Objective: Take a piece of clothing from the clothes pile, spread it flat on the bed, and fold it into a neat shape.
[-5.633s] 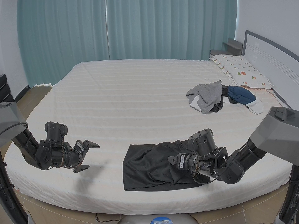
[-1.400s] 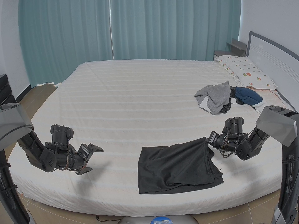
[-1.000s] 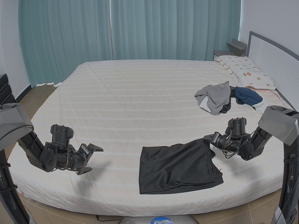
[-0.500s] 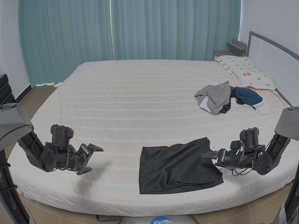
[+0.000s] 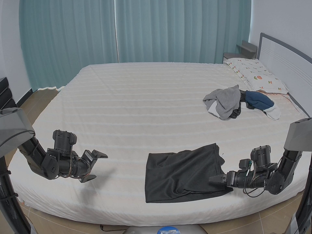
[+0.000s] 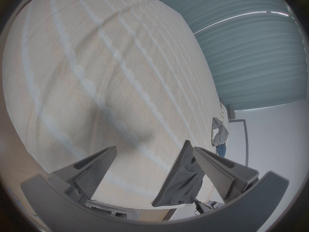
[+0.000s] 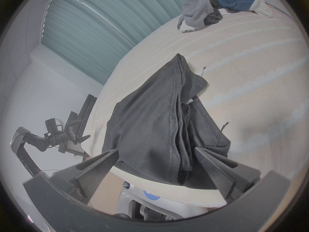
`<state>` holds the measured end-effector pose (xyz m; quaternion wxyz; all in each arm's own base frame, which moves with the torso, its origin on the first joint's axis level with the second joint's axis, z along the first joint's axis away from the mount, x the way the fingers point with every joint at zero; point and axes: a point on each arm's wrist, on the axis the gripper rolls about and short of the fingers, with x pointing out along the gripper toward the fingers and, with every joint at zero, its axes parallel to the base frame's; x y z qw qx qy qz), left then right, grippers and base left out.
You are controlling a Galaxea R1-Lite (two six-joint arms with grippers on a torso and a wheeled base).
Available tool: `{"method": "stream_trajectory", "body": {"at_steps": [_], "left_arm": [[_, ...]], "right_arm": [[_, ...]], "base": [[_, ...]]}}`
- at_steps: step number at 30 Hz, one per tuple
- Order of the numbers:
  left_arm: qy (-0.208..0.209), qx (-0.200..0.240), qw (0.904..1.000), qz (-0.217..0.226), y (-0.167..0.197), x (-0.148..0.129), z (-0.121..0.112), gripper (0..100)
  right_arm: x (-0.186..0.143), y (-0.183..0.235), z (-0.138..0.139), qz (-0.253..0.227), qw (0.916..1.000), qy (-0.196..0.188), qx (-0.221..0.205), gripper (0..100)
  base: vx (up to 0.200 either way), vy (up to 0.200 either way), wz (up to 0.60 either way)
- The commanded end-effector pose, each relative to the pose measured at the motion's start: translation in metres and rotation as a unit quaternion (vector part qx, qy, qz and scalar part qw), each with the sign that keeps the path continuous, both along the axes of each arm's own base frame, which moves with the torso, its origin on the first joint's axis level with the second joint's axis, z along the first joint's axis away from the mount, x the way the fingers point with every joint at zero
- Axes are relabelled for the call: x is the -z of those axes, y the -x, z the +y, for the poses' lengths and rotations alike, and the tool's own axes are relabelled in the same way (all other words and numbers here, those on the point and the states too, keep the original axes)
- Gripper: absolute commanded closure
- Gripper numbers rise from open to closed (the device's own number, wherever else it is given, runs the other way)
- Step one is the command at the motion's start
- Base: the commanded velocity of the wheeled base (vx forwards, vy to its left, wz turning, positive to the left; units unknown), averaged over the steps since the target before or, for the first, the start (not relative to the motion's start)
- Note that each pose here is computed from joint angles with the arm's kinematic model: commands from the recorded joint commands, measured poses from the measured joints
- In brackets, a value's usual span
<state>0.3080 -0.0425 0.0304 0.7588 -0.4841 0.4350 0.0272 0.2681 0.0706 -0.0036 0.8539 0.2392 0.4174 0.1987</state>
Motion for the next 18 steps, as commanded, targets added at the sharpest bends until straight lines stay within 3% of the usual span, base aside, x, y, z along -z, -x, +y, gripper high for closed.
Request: {"method": "stream_trajectory", "body": {"at_steps": [1, 8, 18], "left_arm": [[0.000, 0.000, 1.0000, 0.001, 0.000, 0.001, 0.000, 0], [0.000, 0.000, 1.0000, 0.000, 0.000, 0.000, 0.000, 0], [0.001, -0.001, 1.0000, 0.000, 0.000, 0.000, 0.000, 0]], "right_arm": [[0.002, 0.004, -0.002, 0.007, 1.0000, 0.006, -0.002, 100], [0.005, 0.022, -0.022, 0.001, 0.9986, 0.051, -0.016, 100], [0.002, 0.033, -0.041, -0.002, 0.9976, 0.069, -0.006, 100]], "base": [[0.000, 0.000, 0.00], [0.000, 0.000, 0.00], [0.000, 0.000, 0.00]]}}
